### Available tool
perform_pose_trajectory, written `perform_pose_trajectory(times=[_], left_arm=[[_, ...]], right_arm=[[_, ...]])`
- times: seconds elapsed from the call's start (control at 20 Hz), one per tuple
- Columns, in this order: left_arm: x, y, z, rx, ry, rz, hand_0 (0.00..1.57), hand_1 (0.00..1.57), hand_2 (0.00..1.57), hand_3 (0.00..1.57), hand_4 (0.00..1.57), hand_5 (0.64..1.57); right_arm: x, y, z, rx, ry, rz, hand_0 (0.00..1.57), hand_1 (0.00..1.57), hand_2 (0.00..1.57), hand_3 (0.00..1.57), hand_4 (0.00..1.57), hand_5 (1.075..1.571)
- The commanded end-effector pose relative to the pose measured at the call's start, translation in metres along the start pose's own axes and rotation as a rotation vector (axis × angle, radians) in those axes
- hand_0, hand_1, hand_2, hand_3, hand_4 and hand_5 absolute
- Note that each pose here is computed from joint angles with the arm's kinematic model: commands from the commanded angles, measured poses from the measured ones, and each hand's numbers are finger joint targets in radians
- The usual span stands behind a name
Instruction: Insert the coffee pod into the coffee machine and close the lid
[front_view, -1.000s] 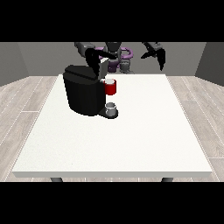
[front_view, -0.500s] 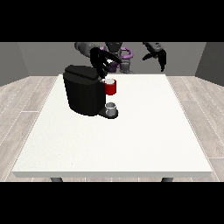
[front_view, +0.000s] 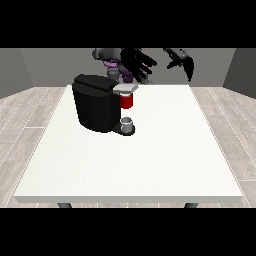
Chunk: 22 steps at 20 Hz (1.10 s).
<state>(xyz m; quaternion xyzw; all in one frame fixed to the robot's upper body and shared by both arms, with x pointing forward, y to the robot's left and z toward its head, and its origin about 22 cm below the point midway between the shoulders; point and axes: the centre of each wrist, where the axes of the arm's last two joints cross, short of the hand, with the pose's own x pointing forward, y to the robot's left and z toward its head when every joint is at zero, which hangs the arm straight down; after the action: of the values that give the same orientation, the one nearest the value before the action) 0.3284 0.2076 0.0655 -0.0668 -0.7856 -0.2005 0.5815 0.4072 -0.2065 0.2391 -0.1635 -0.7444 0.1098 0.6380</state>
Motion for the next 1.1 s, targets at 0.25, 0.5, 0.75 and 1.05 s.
perform_pose_trajectory(times=[0.25, 0.5, 0.75, 1.05], left_arm=[[0.025, 0.001, -0.022, -0.048, -0.085, -0.003, 0.0, 0.0, 0.0, 0.0, 0.43, 1.571], [0.034, 0.014, -0.02, -0.002, -0.1, -0.001, 0.0, 0.0, 0.0, 0.0, 0.25, 1.571], [0.021, 0.015, -0.006, -0.054, -0.096, -0.005, 0.0, 0.0, 0.0, 0.0, 0.31, 1.571], [0.019, 0.032, -0.006, 0.018, -0.069, 0.021, 0.0, 0.0, 0.0, 0.0, 0.35, 1.571]], right_arm=[[0.081, 0.017, -0.013, 0.053, -0.29, 0.065, 0.0, 0.0, 0.0, 0.0, 0.0, 1.571], [0.068, 0.027, -0.022, 0.09, -0.321, 0.012, 0.0, 0.0, 0.0, 0.0, 0.0, 1.571], [0.071, 0.035, -0.029, 0.058, -0.291, -0.005, 0.0, 0.0, 0.0, 0.0, 0.05, 1.571], [0.07, 0.074, -0.024, 0.169, -0.325, -0.048, 0.0, 0.0, 0.0, 0.0, 0.0, 1.571]])
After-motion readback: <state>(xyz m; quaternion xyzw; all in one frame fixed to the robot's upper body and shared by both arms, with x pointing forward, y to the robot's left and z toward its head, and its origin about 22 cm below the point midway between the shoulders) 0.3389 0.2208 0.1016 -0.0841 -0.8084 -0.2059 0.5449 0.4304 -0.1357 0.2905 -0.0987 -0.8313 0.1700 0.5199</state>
